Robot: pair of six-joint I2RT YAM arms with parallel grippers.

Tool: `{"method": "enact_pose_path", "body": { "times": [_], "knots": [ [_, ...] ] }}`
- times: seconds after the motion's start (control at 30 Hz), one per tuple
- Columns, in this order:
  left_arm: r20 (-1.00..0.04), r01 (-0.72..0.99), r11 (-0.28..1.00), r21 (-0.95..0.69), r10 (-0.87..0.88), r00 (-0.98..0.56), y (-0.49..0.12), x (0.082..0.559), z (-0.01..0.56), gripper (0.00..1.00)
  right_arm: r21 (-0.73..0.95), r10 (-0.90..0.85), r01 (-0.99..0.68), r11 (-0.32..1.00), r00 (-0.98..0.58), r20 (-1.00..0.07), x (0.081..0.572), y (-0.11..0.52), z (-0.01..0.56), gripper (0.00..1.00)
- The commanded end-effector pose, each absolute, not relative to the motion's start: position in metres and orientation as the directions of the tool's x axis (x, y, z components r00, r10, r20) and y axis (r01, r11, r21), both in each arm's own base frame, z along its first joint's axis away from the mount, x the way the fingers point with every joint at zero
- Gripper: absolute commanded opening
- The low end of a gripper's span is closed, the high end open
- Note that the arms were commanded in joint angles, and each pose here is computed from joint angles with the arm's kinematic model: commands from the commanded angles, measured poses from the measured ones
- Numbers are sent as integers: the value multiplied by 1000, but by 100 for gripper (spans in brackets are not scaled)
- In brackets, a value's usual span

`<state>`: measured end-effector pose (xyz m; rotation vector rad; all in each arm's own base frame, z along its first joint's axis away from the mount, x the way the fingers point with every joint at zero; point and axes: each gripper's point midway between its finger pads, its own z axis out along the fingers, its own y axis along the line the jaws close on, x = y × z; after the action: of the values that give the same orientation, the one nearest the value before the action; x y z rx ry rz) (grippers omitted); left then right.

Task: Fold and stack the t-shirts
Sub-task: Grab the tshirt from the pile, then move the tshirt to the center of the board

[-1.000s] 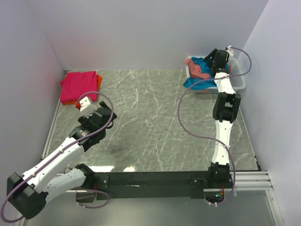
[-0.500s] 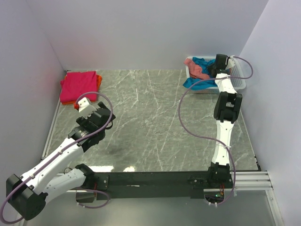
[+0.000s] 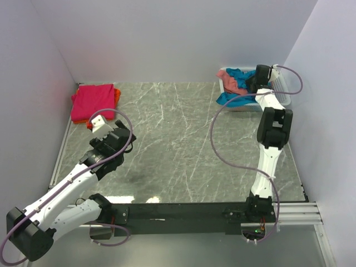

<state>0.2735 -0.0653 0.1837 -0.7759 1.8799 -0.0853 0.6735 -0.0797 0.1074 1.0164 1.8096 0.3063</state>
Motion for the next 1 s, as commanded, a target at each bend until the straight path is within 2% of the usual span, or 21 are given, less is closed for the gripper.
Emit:
{"method": "enact_pose_path", "body": {
  "times": [0.0,0.07,0.1,0.2,0.5,0.67,0.83,0.93,0.97],
  "knots": [
    [-785,-438,769,-466,-588,-197,-71,279,205,99,672,667,258,694,120,-735,652,-62,293,0],
    [-783,-424,774,-469,-587,-206,-74,279,207,99,660,647,244,711,143,-749,634,-54,304,0],
    [-780,-421,775,-471,-589,-212,-75,278,206,99,667,629,208,715,225,-744,619,-56,344,0],
    [-775,-419,775,-473,-592,-220,-76,277,207,99,645,578,186,741,311,-754,591,-53,396,0],
    [-752,-377,766,-520,-620,-224,-80,271,211,99,511,417,93,854,464,-782,532,-41,552,0],
    [-745,-376,761,-529,-628,-223,-79,267,212,99,464,415,-52,884,544,-729,491,-22,642,0],
    [-744,-370,760,-534,-630,-221,-78,264,216,99,384,439,-216,898,521,-732,445,36,686,0],
    [-742,-366,758,-540,-634,-217,-76,262,218,100,333,460,-346,877,403,-791,434,91,668,0],
    [-740,-366,756,-544,-637,-215,-75,260,219,99,323,473,-389,863,396,-787,415,103,674,0]
  ]
}}
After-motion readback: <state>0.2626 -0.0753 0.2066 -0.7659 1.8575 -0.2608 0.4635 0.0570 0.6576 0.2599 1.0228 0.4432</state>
